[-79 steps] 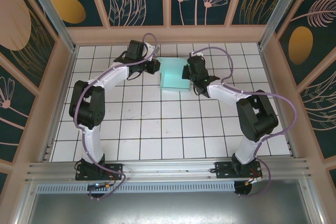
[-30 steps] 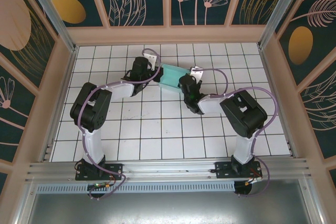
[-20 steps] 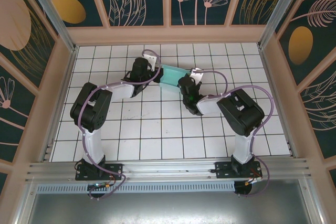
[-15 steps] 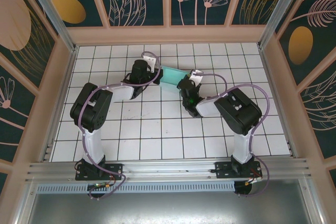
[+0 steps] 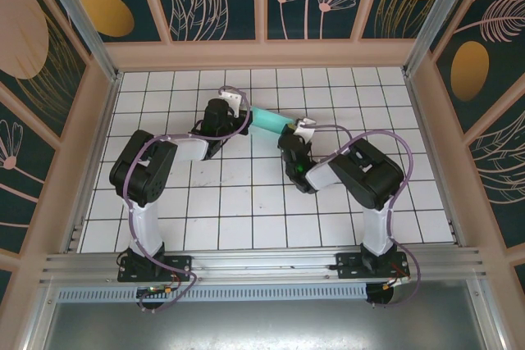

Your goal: Fold the paper box

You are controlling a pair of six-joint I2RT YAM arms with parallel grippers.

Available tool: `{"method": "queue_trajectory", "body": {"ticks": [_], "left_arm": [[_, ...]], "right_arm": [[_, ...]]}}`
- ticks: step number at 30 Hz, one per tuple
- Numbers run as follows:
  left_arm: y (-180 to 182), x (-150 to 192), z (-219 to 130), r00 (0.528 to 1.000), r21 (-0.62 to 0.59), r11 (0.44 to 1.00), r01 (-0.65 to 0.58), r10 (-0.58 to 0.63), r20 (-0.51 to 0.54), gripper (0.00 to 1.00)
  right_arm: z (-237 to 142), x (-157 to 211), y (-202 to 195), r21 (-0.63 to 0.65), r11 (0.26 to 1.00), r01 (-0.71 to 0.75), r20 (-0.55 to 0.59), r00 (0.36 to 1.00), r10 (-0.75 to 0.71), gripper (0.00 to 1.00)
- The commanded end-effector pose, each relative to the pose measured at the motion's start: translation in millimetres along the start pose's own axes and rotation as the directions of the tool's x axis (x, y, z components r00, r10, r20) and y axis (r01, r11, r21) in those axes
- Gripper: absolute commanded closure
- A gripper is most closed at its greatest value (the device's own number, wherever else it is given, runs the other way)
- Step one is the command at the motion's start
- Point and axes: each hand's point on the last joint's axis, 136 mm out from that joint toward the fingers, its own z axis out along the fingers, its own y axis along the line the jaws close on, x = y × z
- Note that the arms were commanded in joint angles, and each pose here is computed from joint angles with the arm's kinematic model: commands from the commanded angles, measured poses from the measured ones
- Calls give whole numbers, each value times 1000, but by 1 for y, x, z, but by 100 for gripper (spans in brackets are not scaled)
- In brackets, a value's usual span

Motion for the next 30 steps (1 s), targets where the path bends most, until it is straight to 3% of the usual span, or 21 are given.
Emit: {"method": "queue_trajectory", "body": {"ticks": [1, 6, 12, 23, 27, 30], "left_arm": [[16, 0, -5, 1000, -62, 998, -2, 2, 4, 100], [18, 2, -5, 1000, -71, 997, -9, 9, 2, 100], [20, 2, -6, 1000, -79, 997, -17, 17, 0, 100], [17, 0, -11, 999, -72, 997, -33, 35, 20, 100], [15, -1, -18, 997, -71, 996, -55, 59, 48, 100], [8, 1, -27, 987, -90, 988, -128, 136, 87, 100]], "right_arm": [[-10, -12, 0, -7, 999, 36, 14, 999, -36, 54], [-24, -19, 8, -88, 996, 29, -9, 1000, -30, 30], [-52, -35, 7, -165, 985, 46, -6, 999, -48, 18], [-89, -99, 14, -281, 960, 10, 97, 995, 18, 16], [-72, -107, 14, -263, 961, -90, 6, 996, 94, 16], [-51, -105, 19, -306, 923, -235, -143, 969, 199, 17]]}}
